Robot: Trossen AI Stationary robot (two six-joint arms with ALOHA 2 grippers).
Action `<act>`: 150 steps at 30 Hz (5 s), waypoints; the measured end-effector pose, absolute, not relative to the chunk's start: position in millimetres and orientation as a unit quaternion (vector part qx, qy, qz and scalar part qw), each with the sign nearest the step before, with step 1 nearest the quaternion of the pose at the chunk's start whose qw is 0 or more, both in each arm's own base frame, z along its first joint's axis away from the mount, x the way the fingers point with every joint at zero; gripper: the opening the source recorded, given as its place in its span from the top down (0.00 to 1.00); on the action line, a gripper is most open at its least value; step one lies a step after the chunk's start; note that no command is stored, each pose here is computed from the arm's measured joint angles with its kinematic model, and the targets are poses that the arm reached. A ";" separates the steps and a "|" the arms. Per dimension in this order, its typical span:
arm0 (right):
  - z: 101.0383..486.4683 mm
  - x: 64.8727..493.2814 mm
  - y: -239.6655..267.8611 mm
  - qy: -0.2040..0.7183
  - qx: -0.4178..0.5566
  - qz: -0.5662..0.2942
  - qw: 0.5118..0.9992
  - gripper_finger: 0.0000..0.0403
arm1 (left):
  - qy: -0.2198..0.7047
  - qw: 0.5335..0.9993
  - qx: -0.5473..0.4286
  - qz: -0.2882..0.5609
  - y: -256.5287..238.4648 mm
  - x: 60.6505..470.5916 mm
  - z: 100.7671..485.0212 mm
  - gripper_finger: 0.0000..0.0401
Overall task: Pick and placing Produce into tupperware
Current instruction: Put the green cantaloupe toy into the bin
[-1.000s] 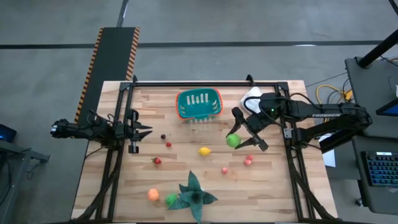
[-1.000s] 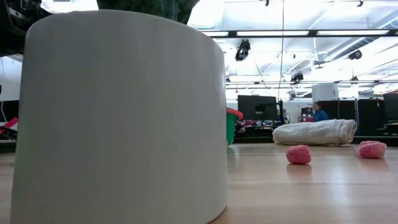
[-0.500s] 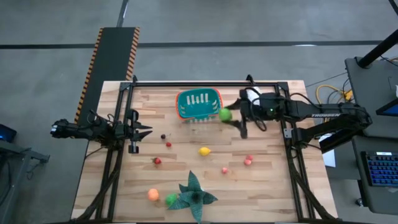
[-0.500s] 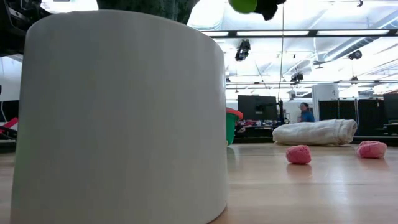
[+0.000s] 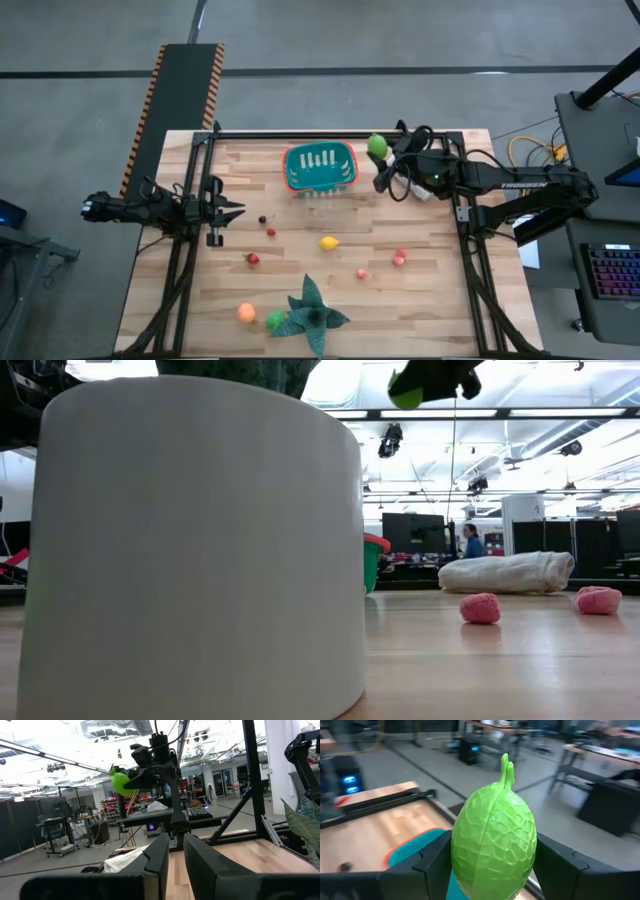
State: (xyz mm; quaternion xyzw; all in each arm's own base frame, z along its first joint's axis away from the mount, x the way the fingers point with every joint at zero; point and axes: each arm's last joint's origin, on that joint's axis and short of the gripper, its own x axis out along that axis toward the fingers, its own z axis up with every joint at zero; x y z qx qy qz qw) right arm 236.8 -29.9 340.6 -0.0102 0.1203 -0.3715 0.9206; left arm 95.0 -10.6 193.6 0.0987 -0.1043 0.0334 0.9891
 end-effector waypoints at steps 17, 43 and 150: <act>334.7 234.1 -32.3 0.136 -0.048 -0.423 0.894 0.44 | -0.104 0.989 0.098 0.033 -10.6 95.0 193.6 0.89; 313.7 152.1 -55.8 0.072 -0.034 -0.369 0.926 0.44 | -0.104 0.989 0.099 0.034 -10.6 95.0 193.6 0.89; 182.8 358.7 -176.8 0.366 0.037 -0.271 0.890 0.44 | -0.055 0.992 0.109 0.029 -11.9 102.8 185.0 0.89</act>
